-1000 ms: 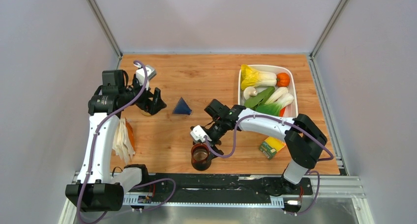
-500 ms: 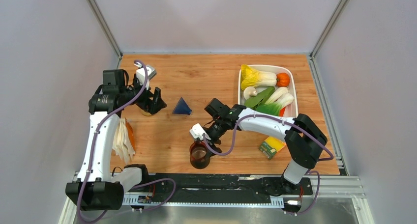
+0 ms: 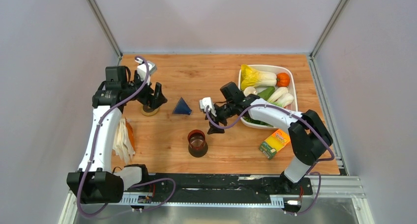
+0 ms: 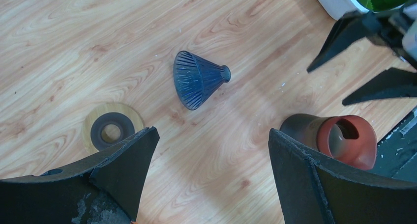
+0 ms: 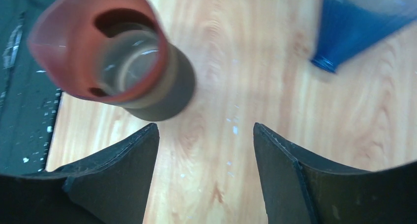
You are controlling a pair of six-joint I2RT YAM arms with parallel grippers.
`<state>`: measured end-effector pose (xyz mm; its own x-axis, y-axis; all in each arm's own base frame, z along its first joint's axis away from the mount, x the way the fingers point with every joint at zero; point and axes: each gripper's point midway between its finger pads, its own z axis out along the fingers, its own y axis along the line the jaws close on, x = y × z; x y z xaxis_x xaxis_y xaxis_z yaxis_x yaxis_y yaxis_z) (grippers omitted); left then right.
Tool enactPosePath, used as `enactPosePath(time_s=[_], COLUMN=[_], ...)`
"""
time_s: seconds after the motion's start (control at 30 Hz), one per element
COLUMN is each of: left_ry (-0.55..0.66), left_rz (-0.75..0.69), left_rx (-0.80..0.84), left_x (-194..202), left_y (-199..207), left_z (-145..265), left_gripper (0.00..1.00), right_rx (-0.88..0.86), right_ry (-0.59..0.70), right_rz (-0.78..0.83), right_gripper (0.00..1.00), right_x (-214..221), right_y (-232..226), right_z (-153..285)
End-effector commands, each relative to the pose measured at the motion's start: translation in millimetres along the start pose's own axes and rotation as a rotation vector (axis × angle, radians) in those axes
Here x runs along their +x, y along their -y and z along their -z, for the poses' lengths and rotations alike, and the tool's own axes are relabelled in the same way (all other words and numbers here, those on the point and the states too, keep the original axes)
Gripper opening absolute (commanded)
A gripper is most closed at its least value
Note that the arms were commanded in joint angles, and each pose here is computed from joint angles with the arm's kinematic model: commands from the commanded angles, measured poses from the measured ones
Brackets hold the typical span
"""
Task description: Place the coffee filter in the dripper
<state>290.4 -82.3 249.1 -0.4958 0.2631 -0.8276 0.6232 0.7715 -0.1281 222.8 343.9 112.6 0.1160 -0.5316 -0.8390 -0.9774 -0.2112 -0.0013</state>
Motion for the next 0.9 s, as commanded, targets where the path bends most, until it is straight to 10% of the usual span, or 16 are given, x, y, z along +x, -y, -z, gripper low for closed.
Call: enactPosePath(time_s=[0.0,0.17,0.87], left_ry=[0.034,-0.054,-0.161], left_rz=[0.001,-0.091,-0.339], left_rx=[-0.013,0.125,0.414], left_x=[-11.1,12.5,106.2], left_y=[-9.0,10.8,100.4], left_z=[-5.6,-5.1,-19.8], left_gripper=[0.93,0.94,0.93], right_rx=[0.147,0.124,-0.036], right_ry=[0.046,0.053,0.052], right_rz=[-0.053,0.015,0.109], right_gripper=[0.76,0.93,1.00], right_x=[-8.2,-9.0,-20.6], right_y=[39.8,31.5,-15.1], right_z=[22.0,30.2,-2.3])
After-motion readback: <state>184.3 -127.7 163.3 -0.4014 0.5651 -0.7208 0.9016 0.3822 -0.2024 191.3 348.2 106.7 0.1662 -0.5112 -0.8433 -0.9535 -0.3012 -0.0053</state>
